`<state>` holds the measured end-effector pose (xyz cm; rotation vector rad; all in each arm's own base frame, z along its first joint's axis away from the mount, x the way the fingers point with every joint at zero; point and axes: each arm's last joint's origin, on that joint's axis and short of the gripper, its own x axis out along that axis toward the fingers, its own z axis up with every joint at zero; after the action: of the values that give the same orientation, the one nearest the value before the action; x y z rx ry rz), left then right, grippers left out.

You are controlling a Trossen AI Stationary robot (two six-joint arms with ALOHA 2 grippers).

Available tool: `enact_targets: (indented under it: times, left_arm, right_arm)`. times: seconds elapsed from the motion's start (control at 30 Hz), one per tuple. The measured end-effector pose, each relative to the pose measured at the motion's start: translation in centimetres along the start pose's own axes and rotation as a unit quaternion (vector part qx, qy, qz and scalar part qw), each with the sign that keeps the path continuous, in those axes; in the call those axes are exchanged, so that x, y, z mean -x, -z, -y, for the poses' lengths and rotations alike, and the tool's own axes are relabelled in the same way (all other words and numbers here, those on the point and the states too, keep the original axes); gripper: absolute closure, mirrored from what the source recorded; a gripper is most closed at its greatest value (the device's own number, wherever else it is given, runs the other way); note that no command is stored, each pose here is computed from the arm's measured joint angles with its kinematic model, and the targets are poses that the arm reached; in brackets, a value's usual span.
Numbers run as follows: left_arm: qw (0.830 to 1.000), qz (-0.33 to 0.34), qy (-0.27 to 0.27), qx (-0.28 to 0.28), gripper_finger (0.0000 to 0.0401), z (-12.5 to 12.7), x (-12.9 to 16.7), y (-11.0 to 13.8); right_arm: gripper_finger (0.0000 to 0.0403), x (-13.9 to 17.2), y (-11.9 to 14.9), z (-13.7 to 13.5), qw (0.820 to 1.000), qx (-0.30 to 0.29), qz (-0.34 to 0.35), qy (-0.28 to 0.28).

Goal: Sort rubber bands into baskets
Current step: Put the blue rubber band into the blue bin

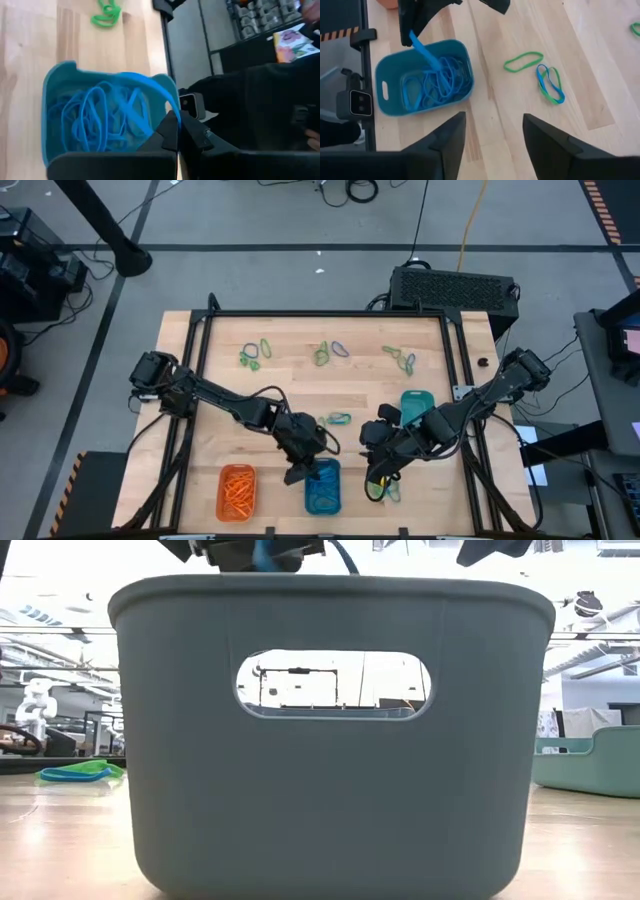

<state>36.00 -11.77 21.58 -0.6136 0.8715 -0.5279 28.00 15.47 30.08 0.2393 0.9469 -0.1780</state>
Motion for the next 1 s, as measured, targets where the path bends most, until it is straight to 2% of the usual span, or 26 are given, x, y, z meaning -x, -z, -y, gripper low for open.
enact_targets:
  times: [0.33,0.43,0.57,0.73,0.83,1.0]
  left_arm:
    - [1.0,-0.003,-0.027,-0.011,0.04,-0.6,-1.4,0.7]
    - [1.0,-0.008,0.008,-0.017,0.04,-0.9,-2.9,0.9]
    - [0.998,-0.028,0.061,0.007,0.0401,-1.7,-4.6,1.2]
    - [0.995,-0.043,0.092,0.025,0.04,-2.2,-5.7,1.5]
    - [0.993,-0.05,0.103,0.027,0.0384,-2.3,-5.9,1.6]
    - [0.993,-0.049,0.102,0.026,0.0327,-2.2,-5.9,1.6]
  right_arm:
    - [0.0202,-0.2,-0.4,0.3,1.0,-0.011,0.006,0.001]
    - [0.0202,-0.2,-0.6,0.4,1.0,-0.014,0.007,0.001]
    - [0.0202,-0.3,-0.7,0.5,1.0,-0.017,0.009,0.002]
    - [0.0202,-0.3,-0.7,0.5,1.0,-0.017,0.01,0.0]
    - [0.0202,-0.3,-0.7,0.5,1.0,-0.017,0.01,-0.001]
    - [0.0202,-0.3,-0.8,0.5,1.0,-0.012,0.01,0.0]
